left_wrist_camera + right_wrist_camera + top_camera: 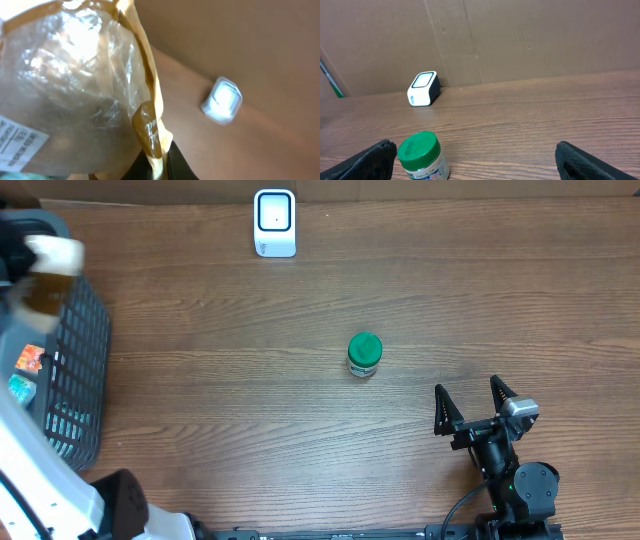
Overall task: Scan the item barcode
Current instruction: 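Carry the bread bag out and place it left of the jar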
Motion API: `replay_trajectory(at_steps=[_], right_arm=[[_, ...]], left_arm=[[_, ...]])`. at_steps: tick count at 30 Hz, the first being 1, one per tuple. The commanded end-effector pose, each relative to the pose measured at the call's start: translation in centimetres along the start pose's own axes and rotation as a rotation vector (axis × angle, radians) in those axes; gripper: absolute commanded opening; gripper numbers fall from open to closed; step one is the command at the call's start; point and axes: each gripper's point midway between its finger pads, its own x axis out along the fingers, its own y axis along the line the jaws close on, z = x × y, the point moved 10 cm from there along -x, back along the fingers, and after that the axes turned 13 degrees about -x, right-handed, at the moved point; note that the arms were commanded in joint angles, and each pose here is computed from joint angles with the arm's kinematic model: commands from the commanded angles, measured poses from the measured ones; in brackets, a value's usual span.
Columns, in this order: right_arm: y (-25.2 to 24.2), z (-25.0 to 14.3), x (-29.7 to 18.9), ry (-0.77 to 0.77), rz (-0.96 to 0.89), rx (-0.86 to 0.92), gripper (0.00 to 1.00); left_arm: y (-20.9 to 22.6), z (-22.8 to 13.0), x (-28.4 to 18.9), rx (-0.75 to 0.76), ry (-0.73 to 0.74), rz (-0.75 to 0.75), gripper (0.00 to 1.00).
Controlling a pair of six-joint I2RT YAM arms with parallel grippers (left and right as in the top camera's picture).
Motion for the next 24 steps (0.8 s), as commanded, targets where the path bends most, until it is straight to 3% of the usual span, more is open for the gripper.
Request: replay_trajectory(at_steps=[1,11,19,24], right_arm=[[-0.1,-0.3,0.0,0.002,-0.003,0.003,1.0],[-0.1,-0.3,0.0,0.002,-0.003,0.002,1.0],[-0.1,-0.3,0.0,0.002,-0.003,0.002,1.0],[-0.1,-0.3,0.0,0.002,-0.003,0.002,1.0]], left_arm=[[-3.1,-3.1,2.0,0.165,0.134,0.0,0.04],[-10.3,-18.0,13.9,0.598,0.618,0.207,0.04],[-10.9,-28.9,22.4,0.751,0.795,0.344,0.05],[-11.0,-32.3,25.1,0.812,0.776,0.381,0.04]])
